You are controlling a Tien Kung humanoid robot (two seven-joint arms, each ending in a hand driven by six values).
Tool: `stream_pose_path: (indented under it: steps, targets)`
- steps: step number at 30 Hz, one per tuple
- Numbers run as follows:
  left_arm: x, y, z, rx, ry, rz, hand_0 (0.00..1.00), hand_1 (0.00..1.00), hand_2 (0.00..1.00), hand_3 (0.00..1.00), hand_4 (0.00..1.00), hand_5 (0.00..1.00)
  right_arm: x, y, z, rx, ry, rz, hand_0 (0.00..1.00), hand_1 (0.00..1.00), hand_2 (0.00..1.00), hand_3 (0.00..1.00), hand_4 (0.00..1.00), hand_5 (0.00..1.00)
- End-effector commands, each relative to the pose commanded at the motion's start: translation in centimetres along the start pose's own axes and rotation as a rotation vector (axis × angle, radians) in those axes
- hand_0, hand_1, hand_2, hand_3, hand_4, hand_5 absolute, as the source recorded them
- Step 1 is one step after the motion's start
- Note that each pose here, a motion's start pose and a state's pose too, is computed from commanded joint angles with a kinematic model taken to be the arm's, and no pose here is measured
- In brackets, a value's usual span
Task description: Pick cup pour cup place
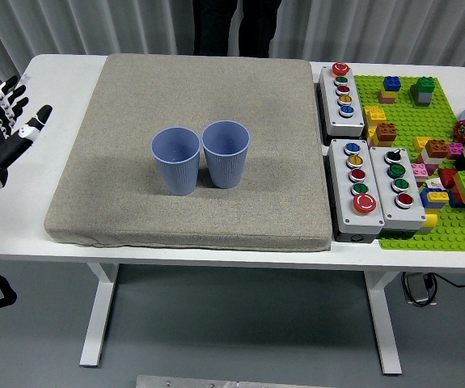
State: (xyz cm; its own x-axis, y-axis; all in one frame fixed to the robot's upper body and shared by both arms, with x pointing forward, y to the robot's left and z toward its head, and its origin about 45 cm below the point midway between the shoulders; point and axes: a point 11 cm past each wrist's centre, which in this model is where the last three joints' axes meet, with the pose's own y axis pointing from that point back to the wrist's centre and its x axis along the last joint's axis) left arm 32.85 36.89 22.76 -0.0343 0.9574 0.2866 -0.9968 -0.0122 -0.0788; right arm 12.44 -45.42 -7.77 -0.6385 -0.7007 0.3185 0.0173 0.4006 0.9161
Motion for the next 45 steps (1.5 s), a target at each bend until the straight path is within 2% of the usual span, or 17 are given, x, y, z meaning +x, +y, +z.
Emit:
stream_pose_path:
  steps: [3, 10, 17, 25, 33, 45]
  targets:
    - [-0.3, 0.2, -0.4, 0.01, -0.008, -0.016, 0.997, 0.969, 0.998, 0.977, 0.939, 0.388, 0.0, 0.0, 0.0, 0.0, 0.0, -0.001, 0.685, 0.634, 0.586, 0.571, 0.002, 0.115]
    - [-2.2, 1.3, -1.8, 0.057, -0.045, -0.123, 0.998, 0.993, 0.998, 0.998, 0.966, 0.374, -0.1, 0.0, 0.1, -0.002, 0.0, -0.001, 0.685, 0.634, 0.586, 0.571, 0.002, 0.114]
    - [-3.9, 1.8, -2.5, 0.081, -0.065, -0.202, 0.998, 0.998, 0.998, 0.998, 0.961, 0.377, 0.1, -0.1, 0.4, -0.008, 0.006, 0.003, 0.685, 0.634, 0.586, 0.57, 0.002, 0.115]
    - [-5.3, 1.8, -2.9, 0.092, -0.053, -0.237, 0.998, 0.998, 0.998, 0.998, 0.972, 0.379, 0.1, -0.1, 0.6, -0.013, 0.009, 0.005, 0.684, 0.634, 0.586, 0.571, 0.002, 0.119]
    - [-7.5, 1.8, -3.6, 0.105, -0.035, -0.265, 0.998, 0.998, 0.998, 0.998, 0.993, 0.392, 0.1, -0.2, 0.9, -0.018, 0.014, 0.007, 0.685, 0.634, 0.585, 0.57, 0.002, 0.124]
    - [-9.1, 0.9, -3.2, 0.089, -0.022, -0.292, 0.998, 0.998, 0.998, 0.998, 0.998, 0.403, -0.1, -0.1, 0.5, -0.009, 0.006, 0.002, 0.685, 0.634, 0.585, 0.57, 0.002, 0.125]
